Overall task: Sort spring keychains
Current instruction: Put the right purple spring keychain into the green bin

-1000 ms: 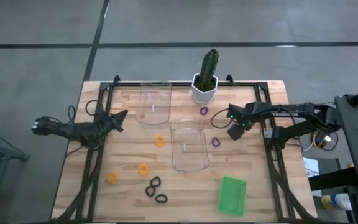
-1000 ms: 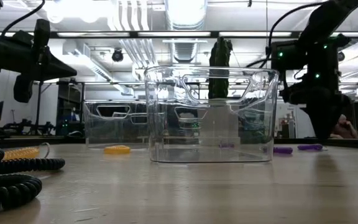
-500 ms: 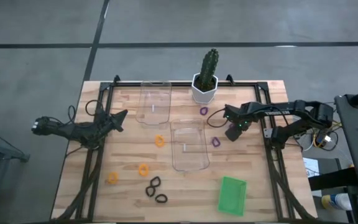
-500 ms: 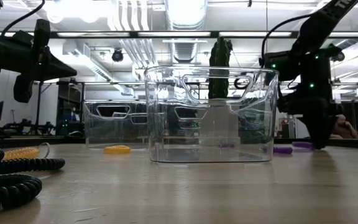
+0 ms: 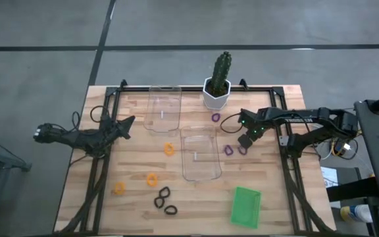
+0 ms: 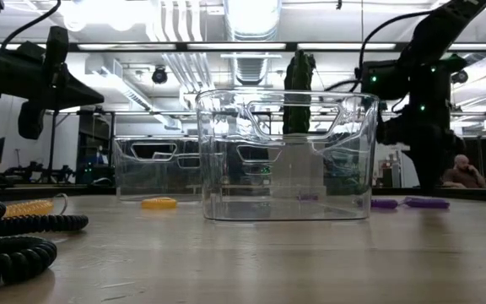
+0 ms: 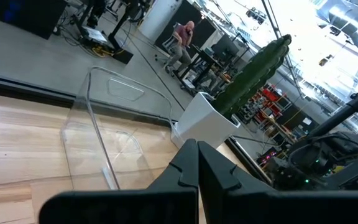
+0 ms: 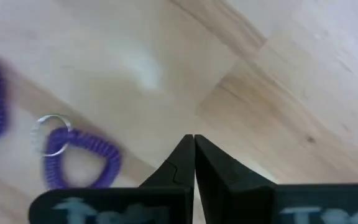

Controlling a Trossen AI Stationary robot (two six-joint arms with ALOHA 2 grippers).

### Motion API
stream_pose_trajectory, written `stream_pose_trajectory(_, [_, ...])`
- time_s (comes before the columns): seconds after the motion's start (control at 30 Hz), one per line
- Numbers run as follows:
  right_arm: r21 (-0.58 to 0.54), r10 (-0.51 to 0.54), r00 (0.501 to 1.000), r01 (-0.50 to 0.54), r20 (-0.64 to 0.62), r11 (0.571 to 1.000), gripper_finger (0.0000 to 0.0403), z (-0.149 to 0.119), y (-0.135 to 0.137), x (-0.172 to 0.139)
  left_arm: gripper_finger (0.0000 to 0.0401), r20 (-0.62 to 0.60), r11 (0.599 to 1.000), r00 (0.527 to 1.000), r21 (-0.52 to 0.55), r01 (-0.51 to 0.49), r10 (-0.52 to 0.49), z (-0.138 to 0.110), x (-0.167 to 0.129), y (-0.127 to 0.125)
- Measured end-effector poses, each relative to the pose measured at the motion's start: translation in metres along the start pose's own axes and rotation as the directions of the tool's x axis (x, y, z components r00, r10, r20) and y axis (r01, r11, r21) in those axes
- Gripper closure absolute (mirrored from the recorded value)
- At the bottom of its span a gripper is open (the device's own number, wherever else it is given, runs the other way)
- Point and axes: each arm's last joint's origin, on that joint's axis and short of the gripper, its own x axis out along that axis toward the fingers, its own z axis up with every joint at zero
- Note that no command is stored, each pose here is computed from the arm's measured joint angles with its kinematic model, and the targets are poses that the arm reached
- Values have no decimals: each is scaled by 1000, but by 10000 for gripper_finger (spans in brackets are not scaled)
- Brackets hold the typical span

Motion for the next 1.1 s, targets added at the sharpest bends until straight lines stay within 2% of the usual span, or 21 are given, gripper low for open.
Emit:
stream_pose_trajectory(0.2, [8,223,975,-223,-16,975,393,-6,6,-16,401,0,1000,1000,0,0,0,0,0,0])
stream_pose_trajectory(0.33, [-6,268,963,-269,-21,963,371,-11,11,-21,401,3,1000,1000,5,-3,3,0,0,0])
stream_pose_trajectory(0.6, [74,231,970,-226,-74,971,269,-9,13,-8,401,8,1000,1000,5,-9,9,0,0,0])
stream_pose_trajectory(0.73, [78,213,972,-206,-99,975,241,-6,17,1,401,8,1000,1000,4,-9,9,0,0,0])
stream_pose_trajectory(0.93, [63,134,981,-126,-141,990,239,-5,22,18,401,9,1000,1000,1,-9,9,0,0,0])
stream_pose_trajectory(1.1, [82,96,983,-84,-159,993,268,-4,23,25,401,9,1000,1000,0,-9,9,0,0,0])
